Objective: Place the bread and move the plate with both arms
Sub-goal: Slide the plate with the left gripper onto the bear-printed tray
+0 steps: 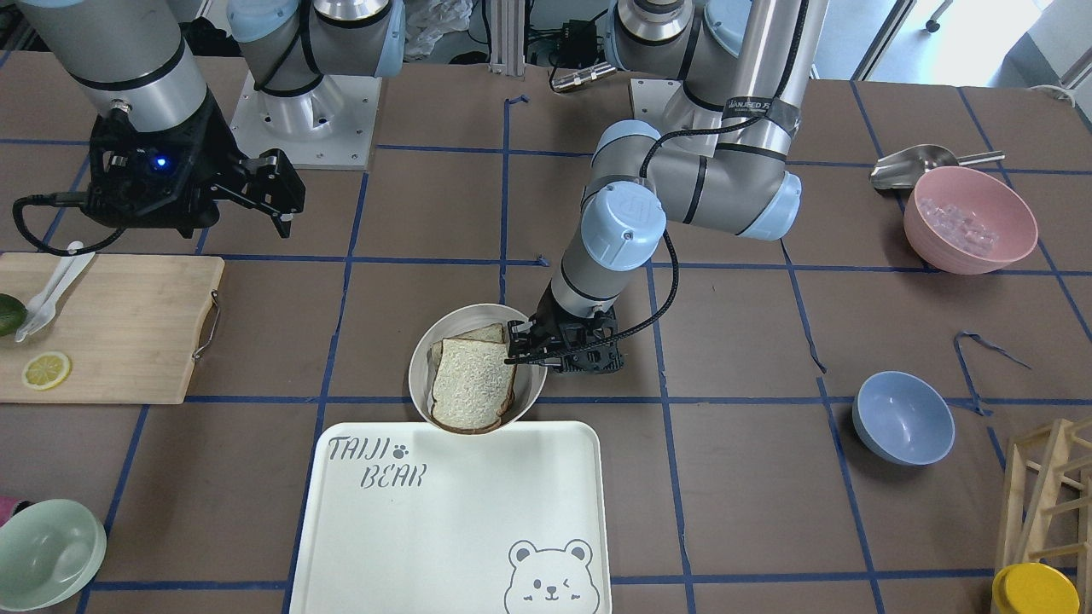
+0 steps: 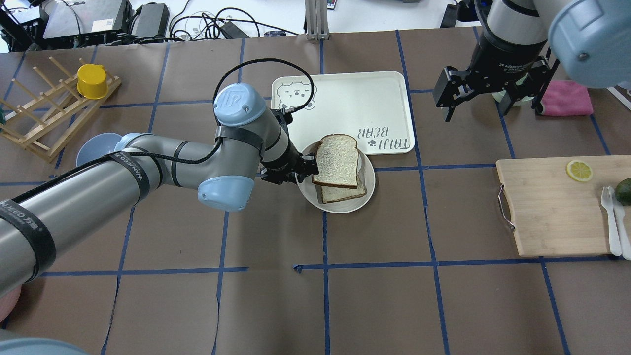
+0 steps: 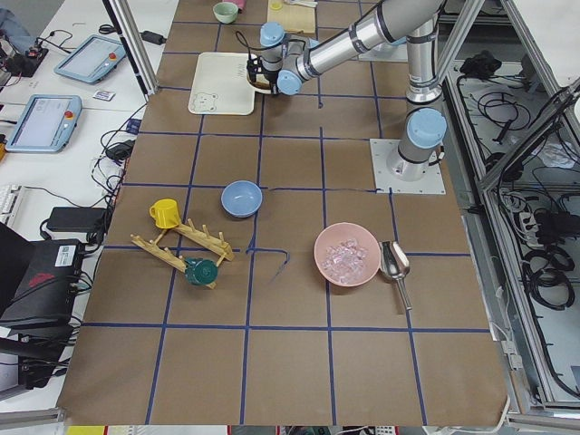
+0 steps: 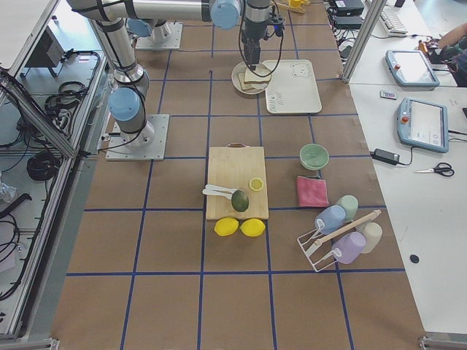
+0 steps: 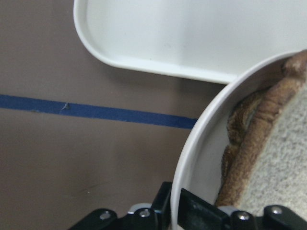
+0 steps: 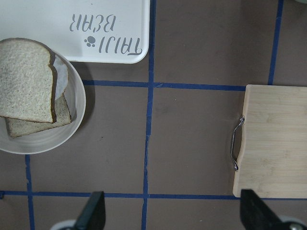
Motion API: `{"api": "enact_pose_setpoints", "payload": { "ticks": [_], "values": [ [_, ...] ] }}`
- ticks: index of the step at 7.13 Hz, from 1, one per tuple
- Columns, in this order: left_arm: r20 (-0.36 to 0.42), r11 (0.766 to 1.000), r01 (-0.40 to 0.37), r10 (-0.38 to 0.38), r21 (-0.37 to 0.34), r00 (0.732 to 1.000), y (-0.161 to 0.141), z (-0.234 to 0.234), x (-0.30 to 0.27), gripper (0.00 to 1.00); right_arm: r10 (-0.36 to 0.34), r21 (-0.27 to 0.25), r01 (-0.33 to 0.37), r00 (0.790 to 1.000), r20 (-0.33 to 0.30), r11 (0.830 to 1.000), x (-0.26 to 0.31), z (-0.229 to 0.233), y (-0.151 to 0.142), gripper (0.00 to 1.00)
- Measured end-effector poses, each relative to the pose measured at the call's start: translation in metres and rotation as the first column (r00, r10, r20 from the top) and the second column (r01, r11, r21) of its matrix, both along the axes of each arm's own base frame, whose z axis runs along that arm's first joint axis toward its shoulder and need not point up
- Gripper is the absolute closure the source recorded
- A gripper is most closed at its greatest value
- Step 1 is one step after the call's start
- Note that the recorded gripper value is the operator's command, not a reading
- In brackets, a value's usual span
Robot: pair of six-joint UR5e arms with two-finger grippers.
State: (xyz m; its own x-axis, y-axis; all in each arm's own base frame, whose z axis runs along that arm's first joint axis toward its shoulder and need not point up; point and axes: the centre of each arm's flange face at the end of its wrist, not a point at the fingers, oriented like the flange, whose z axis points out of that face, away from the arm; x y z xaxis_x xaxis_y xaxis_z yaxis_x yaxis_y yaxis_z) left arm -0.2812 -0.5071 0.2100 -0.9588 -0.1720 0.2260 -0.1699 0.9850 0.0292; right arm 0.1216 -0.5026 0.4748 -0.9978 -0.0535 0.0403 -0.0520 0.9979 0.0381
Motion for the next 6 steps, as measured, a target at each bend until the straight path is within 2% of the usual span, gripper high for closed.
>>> {"api": "enact_pose_setpoints", "payload": {
  "ticks": [6],
  "values": [
    [-0.152, 0.998, -0.043, 0.047, 0.036, 0.987, -0.002, 0.0, 0.038, 0.86, -0.001, 0.001, 0.001, 1.0, -0.004, 1.0, 0.0, -0.001, 0.0, 0.0]
  ]
}}
